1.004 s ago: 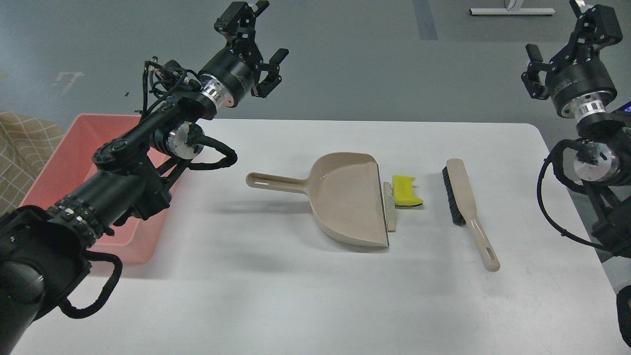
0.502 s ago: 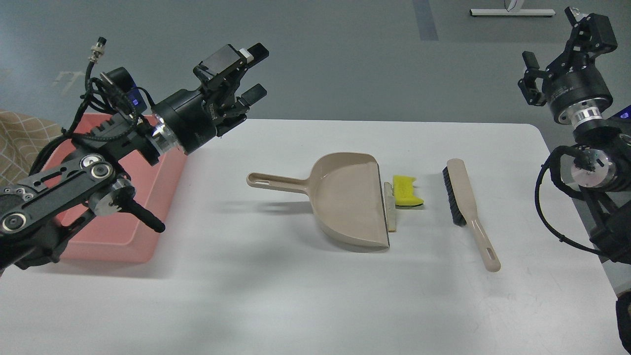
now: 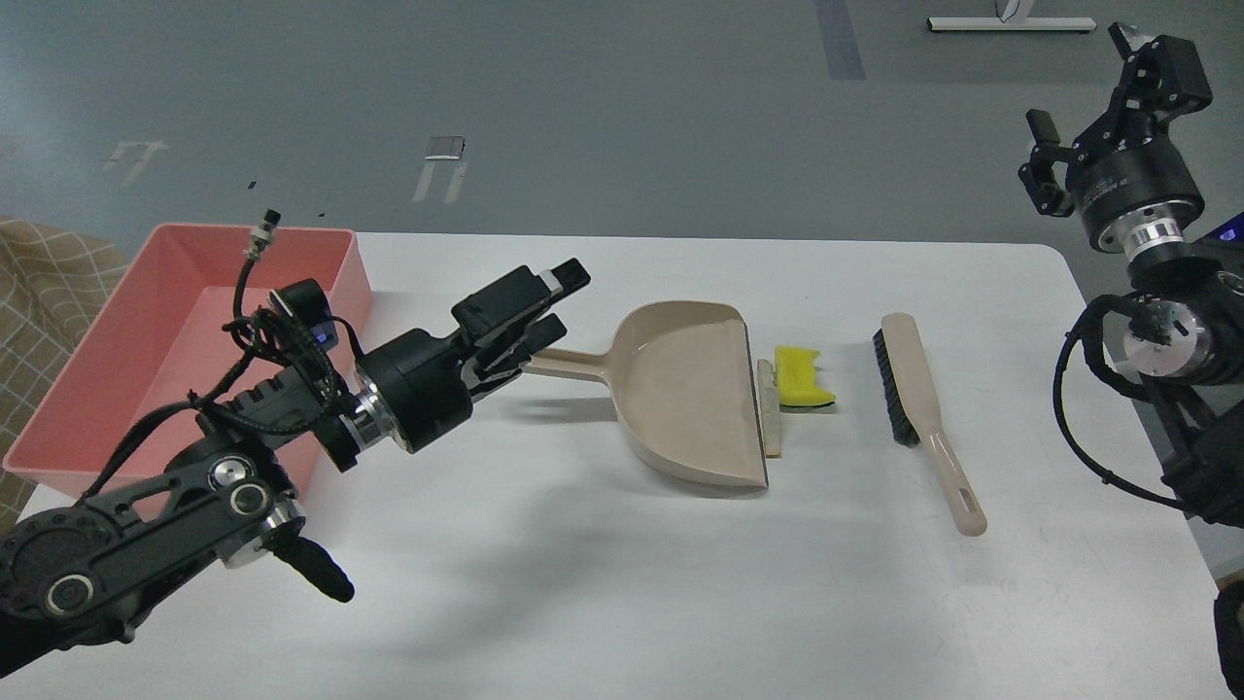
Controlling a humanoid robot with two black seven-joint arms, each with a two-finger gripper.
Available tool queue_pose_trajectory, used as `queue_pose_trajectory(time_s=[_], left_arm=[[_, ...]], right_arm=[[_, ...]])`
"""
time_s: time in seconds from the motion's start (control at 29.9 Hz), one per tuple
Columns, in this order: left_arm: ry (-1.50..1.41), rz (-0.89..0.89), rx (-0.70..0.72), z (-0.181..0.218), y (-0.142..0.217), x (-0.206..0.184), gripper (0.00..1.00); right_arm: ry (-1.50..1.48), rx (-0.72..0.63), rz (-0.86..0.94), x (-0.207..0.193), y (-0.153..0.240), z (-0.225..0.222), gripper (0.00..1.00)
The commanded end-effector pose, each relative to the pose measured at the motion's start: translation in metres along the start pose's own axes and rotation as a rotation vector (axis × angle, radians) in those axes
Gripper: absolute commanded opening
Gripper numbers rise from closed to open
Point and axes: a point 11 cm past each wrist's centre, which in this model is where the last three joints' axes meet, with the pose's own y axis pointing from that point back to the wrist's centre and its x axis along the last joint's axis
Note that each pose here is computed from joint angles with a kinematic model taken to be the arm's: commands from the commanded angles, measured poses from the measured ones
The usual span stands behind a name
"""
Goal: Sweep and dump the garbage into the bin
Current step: 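Reach the left gripper to the dustpan handle and grasp it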
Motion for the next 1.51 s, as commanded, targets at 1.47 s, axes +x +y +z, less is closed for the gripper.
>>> queue_pose_trajectory(time_s=[1.47], left_arm=[[0.011,0.236,0.256,-0.105,-0.03,0.016,0.92]], right_arm=[[0.003,-0.011,0.007,0.003,0.003,0.005,1.0]])
